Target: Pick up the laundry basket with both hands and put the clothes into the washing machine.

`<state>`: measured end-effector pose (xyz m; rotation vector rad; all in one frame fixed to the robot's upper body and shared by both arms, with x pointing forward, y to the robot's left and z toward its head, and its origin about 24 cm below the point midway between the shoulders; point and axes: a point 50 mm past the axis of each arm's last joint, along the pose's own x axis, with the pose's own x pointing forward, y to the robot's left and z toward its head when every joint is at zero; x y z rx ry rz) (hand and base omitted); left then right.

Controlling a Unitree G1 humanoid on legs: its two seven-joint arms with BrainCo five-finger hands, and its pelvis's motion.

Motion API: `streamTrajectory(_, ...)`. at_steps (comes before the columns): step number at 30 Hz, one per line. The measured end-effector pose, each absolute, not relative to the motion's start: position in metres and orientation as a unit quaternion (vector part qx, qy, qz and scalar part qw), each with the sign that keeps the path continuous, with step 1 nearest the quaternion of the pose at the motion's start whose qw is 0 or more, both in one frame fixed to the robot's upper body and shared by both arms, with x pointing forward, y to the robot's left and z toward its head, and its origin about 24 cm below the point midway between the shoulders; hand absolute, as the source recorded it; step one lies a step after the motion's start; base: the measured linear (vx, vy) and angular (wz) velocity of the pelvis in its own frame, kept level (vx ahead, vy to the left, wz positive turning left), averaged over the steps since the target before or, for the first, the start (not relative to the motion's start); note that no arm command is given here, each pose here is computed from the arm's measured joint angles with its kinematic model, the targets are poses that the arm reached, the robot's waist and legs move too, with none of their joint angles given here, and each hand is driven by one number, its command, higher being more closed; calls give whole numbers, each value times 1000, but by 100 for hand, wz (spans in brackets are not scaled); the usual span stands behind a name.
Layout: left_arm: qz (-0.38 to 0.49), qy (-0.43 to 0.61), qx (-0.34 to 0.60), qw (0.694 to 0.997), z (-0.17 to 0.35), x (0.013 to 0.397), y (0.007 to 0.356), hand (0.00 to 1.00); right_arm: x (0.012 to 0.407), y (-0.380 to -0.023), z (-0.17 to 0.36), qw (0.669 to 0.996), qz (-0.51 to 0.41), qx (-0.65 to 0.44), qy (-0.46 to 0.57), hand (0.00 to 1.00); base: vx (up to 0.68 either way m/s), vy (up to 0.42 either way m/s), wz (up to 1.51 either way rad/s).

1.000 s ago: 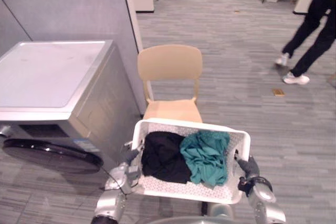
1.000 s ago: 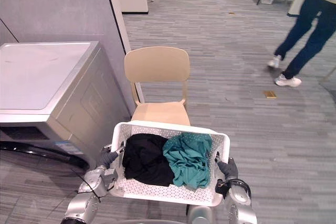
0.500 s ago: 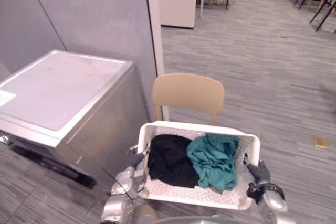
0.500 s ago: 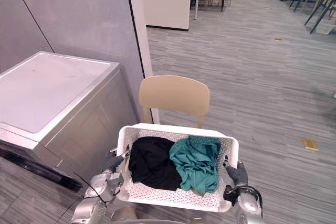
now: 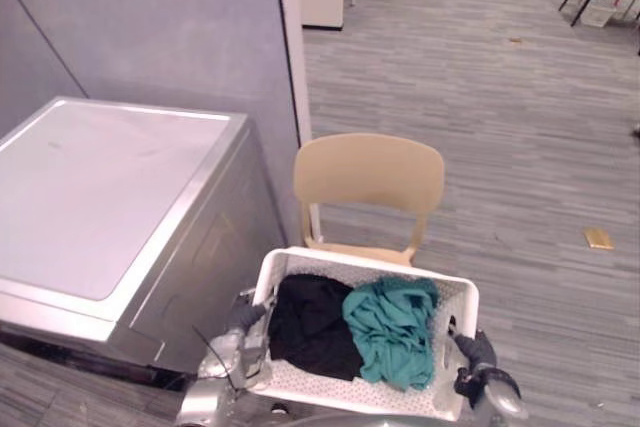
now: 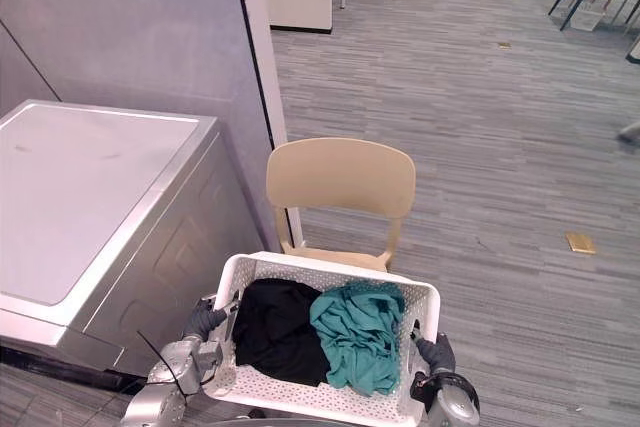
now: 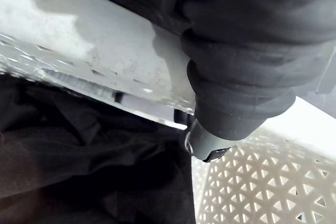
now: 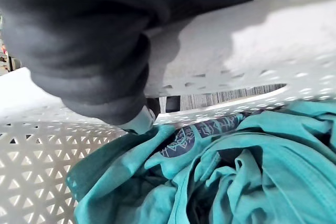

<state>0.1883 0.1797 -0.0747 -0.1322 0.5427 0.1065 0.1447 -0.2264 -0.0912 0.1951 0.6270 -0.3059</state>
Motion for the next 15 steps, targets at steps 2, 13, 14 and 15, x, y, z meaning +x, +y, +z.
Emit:
streamTrajectory(2,44,279,-62,957,-80,197,174,100,148,-232,-93,933,-153,91,313,100,-59,-68,2)
streamTrajectory(13,33,169,20,985,11,345,177,100,288,-222,-39,953,-142,125,235,100,-114,2,10)
streamTrajectory(14,37,161,24,986,18,350,178,100,296,-221,-32,956,-138,124,227,100,-70,9,9)
streamTrajectory(15,46,150,32,987,30,359,182,100,309,-218,-20,962,-127,116,214,100,-98,0,4)
